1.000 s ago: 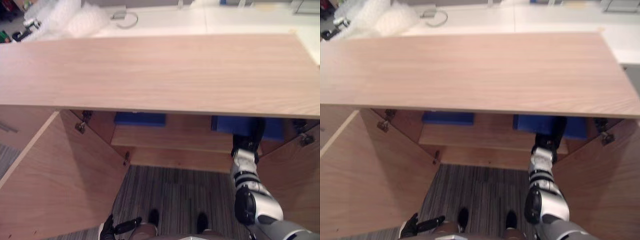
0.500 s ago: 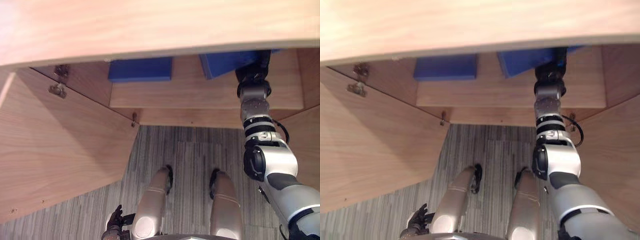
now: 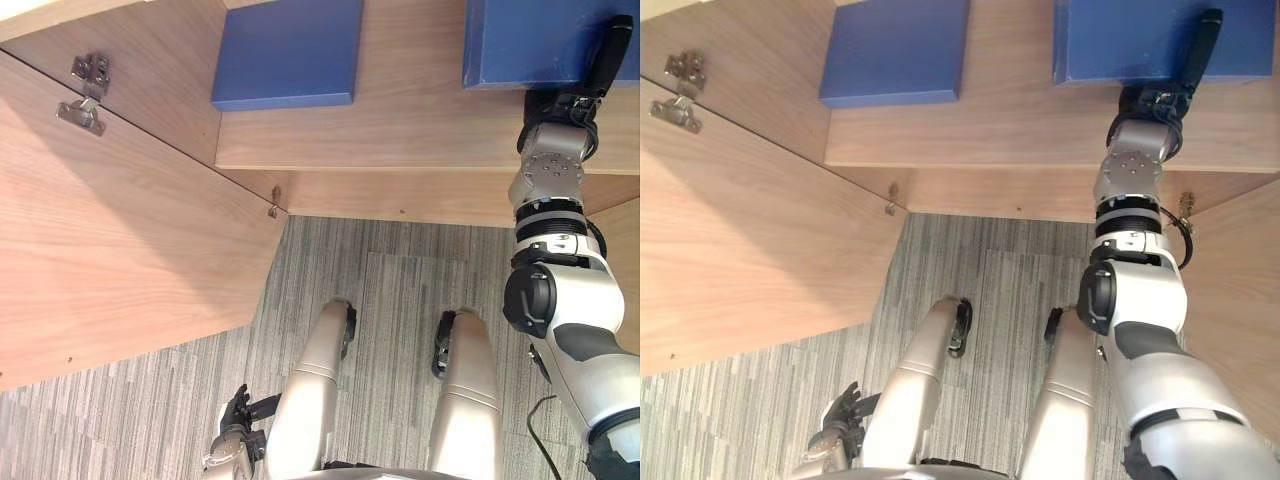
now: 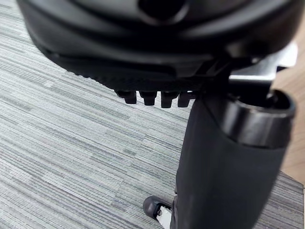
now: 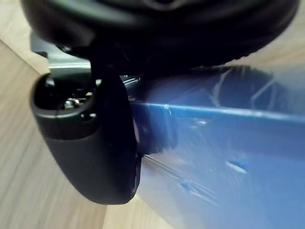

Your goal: Walk over to the cabinet, pick up the folder, carry it to the office cabinet, place the folder inside the office cabinet, then close the office cabinet door

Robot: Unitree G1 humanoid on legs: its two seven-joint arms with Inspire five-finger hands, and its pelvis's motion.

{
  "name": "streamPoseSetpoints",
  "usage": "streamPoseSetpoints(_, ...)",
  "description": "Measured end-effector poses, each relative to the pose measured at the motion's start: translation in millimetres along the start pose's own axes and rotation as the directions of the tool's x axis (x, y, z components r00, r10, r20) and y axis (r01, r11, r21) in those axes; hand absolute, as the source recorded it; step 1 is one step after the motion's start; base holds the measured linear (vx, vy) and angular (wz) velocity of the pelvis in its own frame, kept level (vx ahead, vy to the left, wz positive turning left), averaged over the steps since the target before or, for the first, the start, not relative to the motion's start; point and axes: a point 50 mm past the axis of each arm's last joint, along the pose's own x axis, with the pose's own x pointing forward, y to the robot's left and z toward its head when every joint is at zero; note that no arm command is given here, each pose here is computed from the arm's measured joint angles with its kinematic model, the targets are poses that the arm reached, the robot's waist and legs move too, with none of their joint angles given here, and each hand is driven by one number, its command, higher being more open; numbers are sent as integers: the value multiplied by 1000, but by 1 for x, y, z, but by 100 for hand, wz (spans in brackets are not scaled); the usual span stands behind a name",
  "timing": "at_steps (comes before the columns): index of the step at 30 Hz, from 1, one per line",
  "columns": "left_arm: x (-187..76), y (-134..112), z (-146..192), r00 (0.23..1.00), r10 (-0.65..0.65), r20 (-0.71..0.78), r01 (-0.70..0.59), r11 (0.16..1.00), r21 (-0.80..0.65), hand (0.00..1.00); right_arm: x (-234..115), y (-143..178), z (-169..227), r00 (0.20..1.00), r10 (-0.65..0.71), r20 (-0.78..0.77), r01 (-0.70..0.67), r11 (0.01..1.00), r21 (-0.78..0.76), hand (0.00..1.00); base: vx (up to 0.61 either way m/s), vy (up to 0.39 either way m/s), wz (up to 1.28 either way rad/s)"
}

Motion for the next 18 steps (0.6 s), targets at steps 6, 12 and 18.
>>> streamPoseSetpoints(6,0,0,3,1000,0,13,0,1000,-21,100,-2,8,2,1000,23,15,-23,1000,-7,100,50,-50,0)
streamPoseSetpoints(12,0,1,6,1000,7,23,-6,999,-45,100,-8,15,-22,991,106,-81,-128,918,-376,100,61,-19,-9)
streamPoseSetpoints(18,1,-2,17,998,1,60,3,998,-63,100,-17,14,-56,969,127,-214,-237,730,-641,100,89,-19,-10)
